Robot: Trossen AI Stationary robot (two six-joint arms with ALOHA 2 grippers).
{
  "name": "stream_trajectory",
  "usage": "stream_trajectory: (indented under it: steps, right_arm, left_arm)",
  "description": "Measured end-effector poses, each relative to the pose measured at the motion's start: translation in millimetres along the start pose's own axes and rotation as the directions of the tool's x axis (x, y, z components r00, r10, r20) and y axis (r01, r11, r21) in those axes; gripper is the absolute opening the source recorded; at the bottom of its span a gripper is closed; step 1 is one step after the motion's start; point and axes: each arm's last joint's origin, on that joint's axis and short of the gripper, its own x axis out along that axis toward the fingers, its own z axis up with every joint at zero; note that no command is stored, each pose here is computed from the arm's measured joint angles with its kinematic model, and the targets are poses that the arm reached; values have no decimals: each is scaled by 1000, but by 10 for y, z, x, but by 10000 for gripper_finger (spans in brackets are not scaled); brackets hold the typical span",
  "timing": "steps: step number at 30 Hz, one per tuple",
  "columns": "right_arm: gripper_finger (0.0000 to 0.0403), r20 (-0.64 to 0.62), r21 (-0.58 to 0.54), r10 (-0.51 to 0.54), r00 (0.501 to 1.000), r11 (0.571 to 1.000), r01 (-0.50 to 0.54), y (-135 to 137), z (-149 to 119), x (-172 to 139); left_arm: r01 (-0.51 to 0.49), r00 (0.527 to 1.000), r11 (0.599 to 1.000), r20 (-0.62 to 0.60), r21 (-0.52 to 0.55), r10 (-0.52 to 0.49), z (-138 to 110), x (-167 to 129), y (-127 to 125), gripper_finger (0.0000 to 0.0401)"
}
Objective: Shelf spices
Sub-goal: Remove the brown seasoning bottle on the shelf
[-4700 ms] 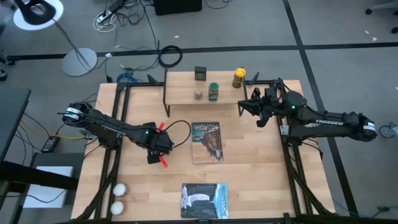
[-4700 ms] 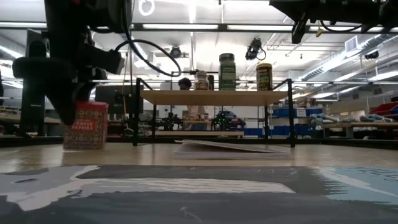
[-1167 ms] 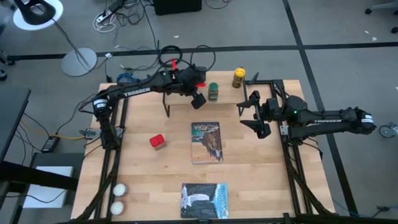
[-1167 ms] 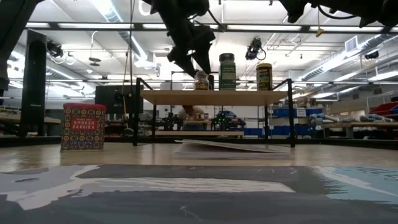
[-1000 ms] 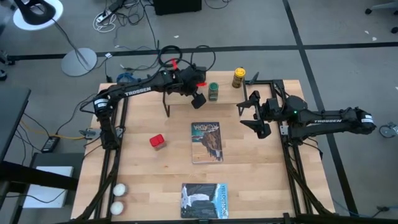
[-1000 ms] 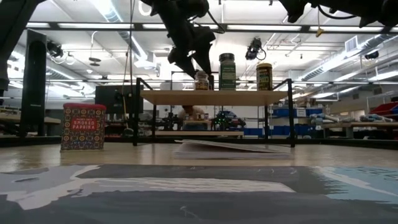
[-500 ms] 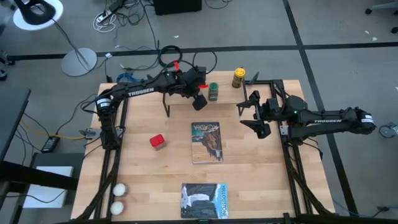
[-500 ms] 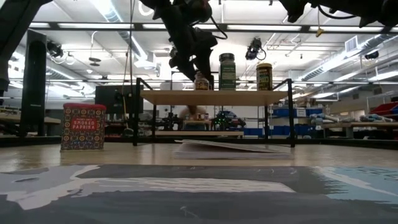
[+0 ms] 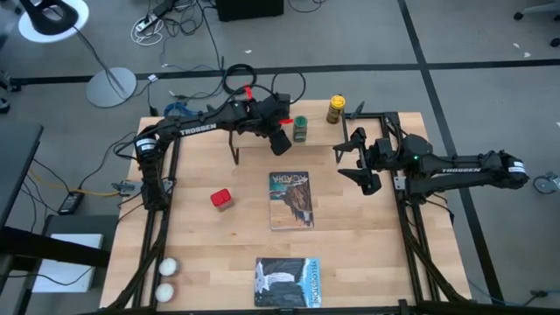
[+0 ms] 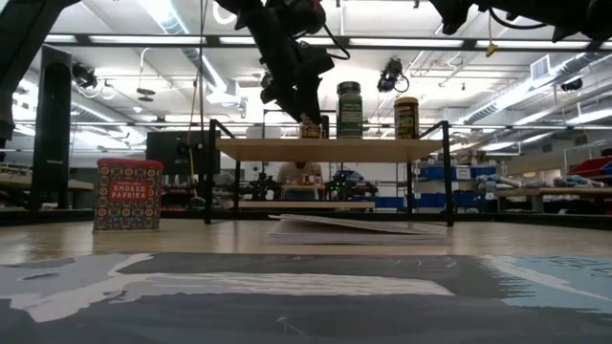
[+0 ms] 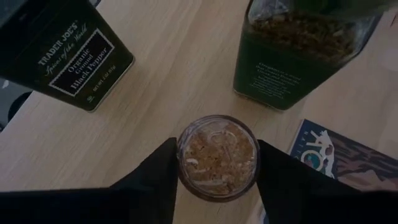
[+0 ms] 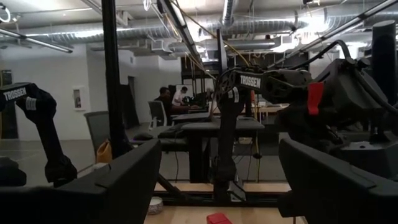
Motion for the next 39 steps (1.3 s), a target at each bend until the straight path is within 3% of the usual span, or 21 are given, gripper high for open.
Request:
stream_trajectory:
  steps: [12,25,31,39]
  right_arm:
    - [326,0,-1,-6,1000,1000,6,-2,0,0]
    - [323,1,-7,-7,1000,1000,7,-3,0,0]
    - [321,1,-8,-8,1000,1000,8,-3,0,0]
    - [320,0,-8,-8,1000,1000,8,-3,0,0]
  left_arm:
    - [1,1000,1000,-8,28,-1,39,-122,-83,171]
    - [-37,994,991,-93,131,49,116,-837,-343,171]
    - [1,989,987,-149,162,23,18,-1164,-610,171]
    - [37,982,980,-190,194,1,-239,-1363,-1115,171]
